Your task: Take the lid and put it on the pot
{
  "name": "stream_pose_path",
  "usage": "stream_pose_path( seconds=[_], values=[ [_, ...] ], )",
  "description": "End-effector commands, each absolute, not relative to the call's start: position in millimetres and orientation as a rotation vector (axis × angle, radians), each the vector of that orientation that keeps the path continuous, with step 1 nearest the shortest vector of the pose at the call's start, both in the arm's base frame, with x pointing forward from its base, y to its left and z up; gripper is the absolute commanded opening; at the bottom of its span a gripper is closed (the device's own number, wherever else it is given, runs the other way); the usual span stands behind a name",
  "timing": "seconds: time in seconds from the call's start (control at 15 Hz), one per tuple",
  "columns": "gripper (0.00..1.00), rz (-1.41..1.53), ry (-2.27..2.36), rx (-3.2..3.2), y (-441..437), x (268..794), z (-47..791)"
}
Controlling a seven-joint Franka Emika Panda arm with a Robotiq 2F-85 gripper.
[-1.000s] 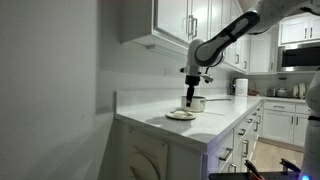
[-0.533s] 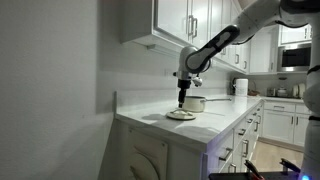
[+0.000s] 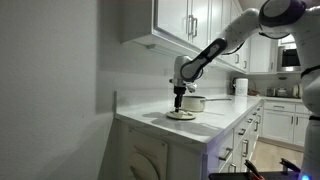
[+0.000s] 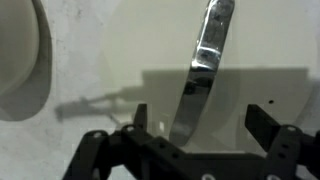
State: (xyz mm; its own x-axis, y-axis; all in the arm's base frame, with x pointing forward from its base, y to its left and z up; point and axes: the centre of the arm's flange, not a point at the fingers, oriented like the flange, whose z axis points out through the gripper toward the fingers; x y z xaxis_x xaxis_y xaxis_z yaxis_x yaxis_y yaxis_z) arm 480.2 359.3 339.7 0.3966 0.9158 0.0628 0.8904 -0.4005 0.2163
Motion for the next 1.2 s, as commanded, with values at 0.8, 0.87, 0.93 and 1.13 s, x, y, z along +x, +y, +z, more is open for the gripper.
stream_pose_path(
  seconds=[0.8,0.87,0.93,1.13],
  values=[
    [1.00,0.207,1.318,2.599,358,539,346],
    [1.00,0.186,1.298,2.600,358,538,346],
    [1.00,0.164,1.283,2.606,358,535,346],
    [1.00,0.079,1.258,2.626,354,529,347]
  ],
)
